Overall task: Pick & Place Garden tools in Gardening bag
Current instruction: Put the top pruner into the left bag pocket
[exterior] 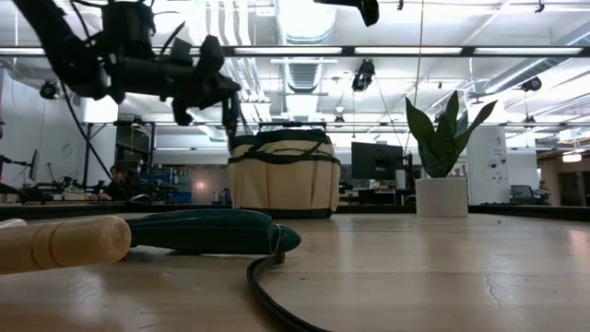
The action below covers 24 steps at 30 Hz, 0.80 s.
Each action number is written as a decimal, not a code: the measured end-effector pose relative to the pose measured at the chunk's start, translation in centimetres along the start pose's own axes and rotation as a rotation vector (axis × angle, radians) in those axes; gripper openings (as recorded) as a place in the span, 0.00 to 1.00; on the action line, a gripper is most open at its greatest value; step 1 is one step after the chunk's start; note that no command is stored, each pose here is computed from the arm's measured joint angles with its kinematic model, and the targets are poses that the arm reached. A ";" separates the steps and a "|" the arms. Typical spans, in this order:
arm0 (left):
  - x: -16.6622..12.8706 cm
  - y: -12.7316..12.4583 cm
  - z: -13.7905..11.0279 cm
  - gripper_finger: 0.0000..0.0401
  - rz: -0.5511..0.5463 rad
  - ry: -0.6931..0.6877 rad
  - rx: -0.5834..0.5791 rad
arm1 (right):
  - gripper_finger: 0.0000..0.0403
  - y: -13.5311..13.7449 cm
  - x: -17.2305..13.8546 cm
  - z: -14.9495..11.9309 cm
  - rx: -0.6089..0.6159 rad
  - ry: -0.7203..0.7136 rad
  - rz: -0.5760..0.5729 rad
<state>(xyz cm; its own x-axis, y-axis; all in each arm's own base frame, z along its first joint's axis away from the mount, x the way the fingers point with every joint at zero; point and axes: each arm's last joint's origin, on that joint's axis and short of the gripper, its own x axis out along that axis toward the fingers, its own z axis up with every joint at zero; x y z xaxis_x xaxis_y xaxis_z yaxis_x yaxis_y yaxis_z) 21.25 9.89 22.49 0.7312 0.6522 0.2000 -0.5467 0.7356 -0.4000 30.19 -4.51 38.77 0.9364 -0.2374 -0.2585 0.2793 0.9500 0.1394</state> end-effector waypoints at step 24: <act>0.7 -1.1 -0.4 0.17 -0.147 0.086 0.044 | 0.13 0.1 -0.1 0.3 0.003 -0.007 0.002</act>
<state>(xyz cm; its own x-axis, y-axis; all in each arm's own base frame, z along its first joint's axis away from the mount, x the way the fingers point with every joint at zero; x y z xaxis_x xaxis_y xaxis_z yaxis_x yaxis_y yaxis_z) 22.55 9.46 22.68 0.8356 0.5205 0.1756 -0.4473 0.8303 -0.3323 30.17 -4.49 39.05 0.9384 -0.2375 -0.2512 0.2784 0.9499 0.1422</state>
